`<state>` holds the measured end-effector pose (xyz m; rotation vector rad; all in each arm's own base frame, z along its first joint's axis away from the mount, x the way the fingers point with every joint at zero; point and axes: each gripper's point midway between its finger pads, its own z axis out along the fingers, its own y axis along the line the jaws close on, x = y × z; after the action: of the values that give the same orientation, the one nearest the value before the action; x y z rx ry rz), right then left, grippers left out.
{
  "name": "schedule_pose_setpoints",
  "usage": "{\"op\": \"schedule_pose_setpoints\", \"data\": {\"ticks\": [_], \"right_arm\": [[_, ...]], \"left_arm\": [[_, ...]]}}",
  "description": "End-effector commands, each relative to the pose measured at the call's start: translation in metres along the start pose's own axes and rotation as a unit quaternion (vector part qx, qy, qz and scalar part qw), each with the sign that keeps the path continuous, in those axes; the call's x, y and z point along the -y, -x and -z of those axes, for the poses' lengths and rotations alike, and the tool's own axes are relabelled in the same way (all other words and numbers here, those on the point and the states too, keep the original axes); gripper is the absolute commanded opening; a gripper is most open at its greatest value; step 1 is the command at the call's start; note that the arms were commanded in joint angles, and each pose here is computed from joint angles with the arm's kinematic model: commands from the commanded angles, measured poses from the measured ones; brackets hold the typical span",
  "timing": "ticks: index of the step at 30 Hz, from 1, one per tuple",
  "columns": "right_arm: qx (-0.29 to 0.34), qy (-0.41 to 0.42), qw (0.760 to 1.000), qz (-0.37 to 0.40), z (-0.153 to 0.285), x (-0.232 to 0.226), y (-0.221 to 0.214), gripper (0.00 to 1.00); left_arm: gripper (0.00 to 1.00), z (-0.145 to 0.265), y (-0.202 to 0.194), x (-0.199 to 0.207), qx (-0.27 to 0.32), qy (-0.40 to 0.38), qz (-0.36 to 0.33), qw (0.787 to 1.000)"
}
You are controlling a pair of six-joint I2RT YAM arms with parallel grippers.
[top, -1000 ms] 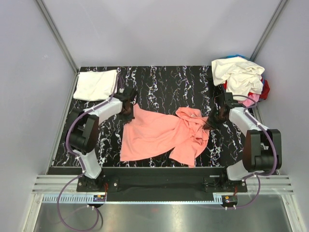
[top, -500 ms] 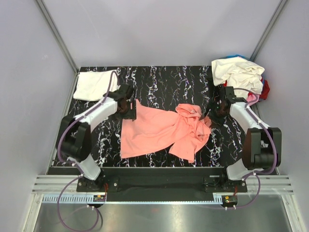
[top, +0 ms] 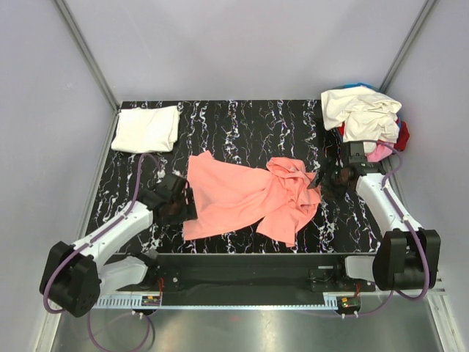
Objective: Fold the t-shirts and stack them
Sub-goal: Flatten the tshirt out
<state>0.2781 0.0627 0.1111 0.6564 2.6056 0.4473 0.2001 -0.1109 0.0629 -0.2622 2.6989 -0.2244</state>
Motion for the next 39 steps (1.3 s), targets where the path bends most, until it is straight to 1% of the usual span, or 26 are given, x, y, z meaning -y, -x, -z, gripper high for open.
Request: {"op": "schedule_pose_setpoints", "data": {"ticks": [1, 5, 10, 13, 16, 17, 20, 21, 22, 23, 24, 25, 27, 30, 39], "right_arm": [[-0.003, -0.008, 1.0, 0.008, -0.008, 0.009, -0.005, 0.68], [-0.004, -0.005, 1.0, 0.006, -0.01, 0.01, -0.01, 0.68], [0.001, -0.001, 1.0, 0.005, -0.007, 0.009, -0.008, 0.67], [0.0, -0.002, 1.0, 0.006, -0.008, 0.01, -0.009, 0.68], [0.0, -0.005, 1.0, 0.005, -0.01, 0.011, -0.009, 0.67], [0.001, -0.007, 1.0, 0.005, -0.009, 0.012, -0.009, 0.67], [0.003, -0.006, 1.0, 0.006, -0.009, 0.011, -0.009, 0.67], [0.001, -0.008, 1.0, 0.005, -0.009, 0.012, -0.01, 0.67], [0.001, -0.009, 1.0, 0.005, -0.01, 0.013, -0.009, 0.67], [0.001, -0.01, 1.0, 0.002, -0.011, 0.014, -0.01, 0.67], [0.0, -0.011, 1.0, 0.0, -0.011, 0.014, -0.012, 0.66], [0.002, -0.011, 1.0, -0.004, -0.012, 0.015, -0.012, 0.66], [0.003, -0.012, 1.0, -0.019, -0.013, 0.018, -0.017, 0.62], [0.011, -0.012, 0.999, -0.037, -0.019, 0.024, -0.025, 0.59], [0.031, -0.062, 0.997, -0.029, -0.032, 0.039, -0.007, 0.52]], "left_arm": [[0.71, -0.004, -0.006, 0.017, 0.013, -0.043, 0.036, 0.998], [0.68, -0.011, -0.023, 0.013, -0.002, -0.044, 0.047, 0.998], [0.67, -0.016, -0.047, 0.011, -0.021, -0.051, 0.058, 0.997], [0.64, -0.022, -0.056, 0.01, -0.031, -0.051, 0.057, 0.997], [0.58, -0.027, -0.061, 0.01, -0.036, -0.05, 0.056, 0.997], [0.53, -0.029, -0.061, 0.011, -0.037, -0.049, 0.054, 0.997], [0.45, -0.033, -0.065, 0.011, -0.043, -0.045, 0.051, 0.997], [0.36, -0.034, -0.064, 0.012, -0.042, -0.045, 0.049, 0.997], [0.29, -0.034, -0.064, 0.012, -0.041, -0.043, 0.048, 0.997], [0.18, -0.033, -0.063, 0.012, -0.037, -0.043, 0.047, 0.997], [0.05, -0.033, -0.062, 0.012, -0.035, -0.044, 0.045, 0.997], [0.0, -0.034, -0.06, 0.013, -0.031, -0.046, 0.046, 0.997], [0.0, -0.035, -0.06, 0.012, -0.028, -0.043, 0.047, 0.998], [0.0, -0.037, -0.059, 0.012, -0.024, -0.043, 0.045, 0.998], [0.0, -0.04, -0.06, 0.013, -0.023, -0.04, 0.041, 0.998]]}}
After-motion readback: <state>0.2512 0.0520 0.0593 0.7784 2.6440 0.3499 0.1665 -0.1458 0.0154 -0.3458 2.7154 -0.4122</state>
